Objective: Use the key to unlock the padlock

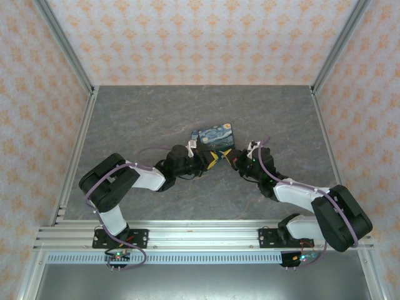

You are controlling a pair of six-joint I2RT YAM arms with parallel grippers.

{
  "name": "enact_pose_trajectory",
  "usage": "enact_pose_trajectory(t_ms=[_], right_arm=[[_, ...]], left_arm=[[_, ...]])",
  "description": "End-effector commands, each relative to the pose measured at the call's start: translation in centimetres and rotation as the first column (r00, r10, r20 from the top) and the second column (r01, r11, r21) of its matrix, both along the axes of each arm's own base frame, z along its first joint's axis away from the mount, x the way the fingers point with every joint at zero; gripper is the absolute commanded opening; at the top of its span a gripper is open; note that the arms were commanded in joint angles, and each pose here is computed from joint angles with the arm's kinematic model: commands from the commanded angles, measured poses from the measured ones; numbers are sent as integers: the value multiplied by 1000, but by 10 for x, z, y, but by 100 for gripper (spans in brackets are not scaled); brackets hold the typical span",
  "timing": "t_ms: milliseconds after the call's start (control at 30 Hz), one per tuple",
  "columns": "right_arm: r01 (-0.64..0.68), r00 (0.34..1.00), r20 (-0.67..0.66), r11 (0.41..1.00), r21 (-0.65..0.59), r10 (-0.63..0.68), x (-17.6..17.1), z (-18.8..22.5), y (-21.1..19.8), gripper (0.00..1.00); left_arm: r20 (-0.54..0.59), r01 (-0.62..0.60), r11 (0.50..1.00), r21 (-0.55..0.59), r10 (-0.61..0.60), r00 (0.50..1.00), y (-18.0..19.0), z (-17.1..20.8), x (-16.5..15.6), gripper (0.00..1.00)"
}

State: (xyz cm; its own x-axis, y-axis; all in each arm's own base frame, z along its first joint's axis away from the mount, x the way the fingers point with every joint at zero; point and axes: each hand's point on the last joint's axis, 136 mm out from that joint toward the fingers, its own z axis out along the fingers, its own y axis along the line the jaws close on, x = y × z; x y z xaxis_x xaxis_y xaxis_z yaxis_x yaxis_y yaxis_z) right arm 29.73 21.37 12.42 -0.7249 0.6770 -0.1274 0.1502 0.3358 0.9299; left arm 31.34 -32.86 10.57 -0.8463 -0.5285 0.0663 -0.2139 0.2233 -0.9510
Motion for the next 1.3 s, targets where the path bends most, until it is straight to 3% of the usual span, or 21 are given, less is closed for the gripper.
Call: enact_pose_trajectory(t_ms=[0,333,1267], right_arm=[[6,1000,4,1000,-5,-6,-6,-3,-5,0],[-8,999,-36,1000,-30,7,-20,-11,-11,0],[-49,997,-54,998,-42,47,-17,-13,9,0]], left_arm=[[74,6,999,-45,-2,997,-6,31,5,0],[73,-17,1000,-19,18,997,-2,28,7,0],[72,-17,1000,-18,18,997,-3,28,7,0]])
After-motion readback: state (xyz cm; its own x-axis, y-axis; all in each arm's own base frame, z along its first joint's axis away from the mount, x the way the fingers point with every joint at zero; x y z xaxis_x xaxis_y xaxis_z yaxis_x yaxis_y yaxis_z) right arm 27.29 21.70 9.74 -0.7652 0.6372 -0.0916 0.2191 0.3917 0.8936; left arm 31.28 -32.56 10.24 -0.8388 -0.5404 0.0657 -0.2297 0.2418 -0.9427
